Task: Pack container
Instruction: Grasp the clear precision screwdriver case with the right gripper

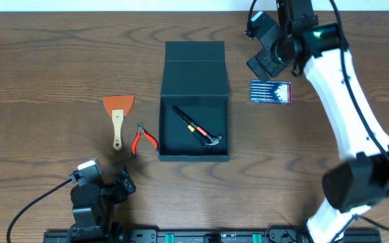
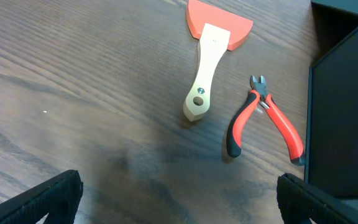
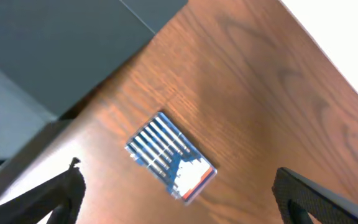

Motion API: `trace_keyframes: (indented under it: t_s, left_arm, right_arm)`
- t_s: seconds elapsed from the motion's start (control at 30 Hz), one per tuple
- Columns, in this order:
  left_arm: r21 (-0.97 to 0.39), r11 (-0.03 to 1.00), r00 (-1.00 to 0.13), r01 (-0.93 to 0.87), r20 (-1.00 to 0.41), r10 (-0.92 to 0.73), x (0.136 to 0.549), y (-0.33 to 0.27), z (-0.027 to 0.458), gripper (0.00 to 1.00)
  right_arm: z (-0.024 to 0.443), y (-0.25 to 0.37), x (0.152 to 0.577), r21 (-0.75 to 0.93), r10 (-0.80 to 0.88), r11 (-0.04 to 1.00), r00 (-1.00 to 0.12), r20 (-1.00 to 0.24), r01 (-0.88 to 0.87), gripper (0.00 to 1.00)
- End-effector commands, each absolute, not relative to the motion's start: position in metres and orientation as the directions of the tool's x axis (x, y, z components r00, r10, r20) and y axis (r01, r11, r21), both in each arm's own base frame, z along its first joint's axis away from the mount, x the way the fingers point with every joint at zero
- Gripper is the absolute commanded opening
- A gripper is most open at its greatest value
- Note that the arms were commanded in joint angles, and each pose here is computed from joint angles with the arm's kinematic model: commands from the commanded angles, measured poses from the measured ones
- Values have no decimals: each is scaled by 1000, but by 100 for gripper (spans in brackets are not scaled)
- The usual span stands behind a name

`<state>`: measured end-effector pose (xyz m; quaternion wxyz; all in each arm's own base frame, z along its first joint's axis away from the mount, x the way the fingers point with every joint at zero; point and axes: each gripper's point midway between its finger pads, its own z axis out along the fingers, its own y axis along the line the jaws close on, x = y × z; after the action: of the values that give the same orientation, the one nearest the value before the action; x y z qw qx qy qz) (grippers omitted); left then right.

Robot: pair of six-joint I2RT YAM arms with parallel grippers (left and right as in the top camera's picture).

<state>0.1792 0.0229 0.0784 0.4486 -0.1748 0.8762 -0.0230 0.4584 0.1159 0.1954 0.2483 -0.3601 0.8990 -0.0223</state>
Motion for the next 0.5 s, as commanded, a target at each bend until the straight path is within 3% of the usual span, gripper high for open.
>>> trace_keyframes:
  t_s: [0.0,0.47]
  left_arm:
    - [-180,942,-539,-283,-782,-312,179,24,77,99]
    - [-180,942,-540,-283,-782,-312,179,24,77,98]
  right_arm:
    - [166,107,471,-226,-675,731,-631,-382,-644,99]
    - [63,95,464,-36,-640,760,-738,-213,-649,99]
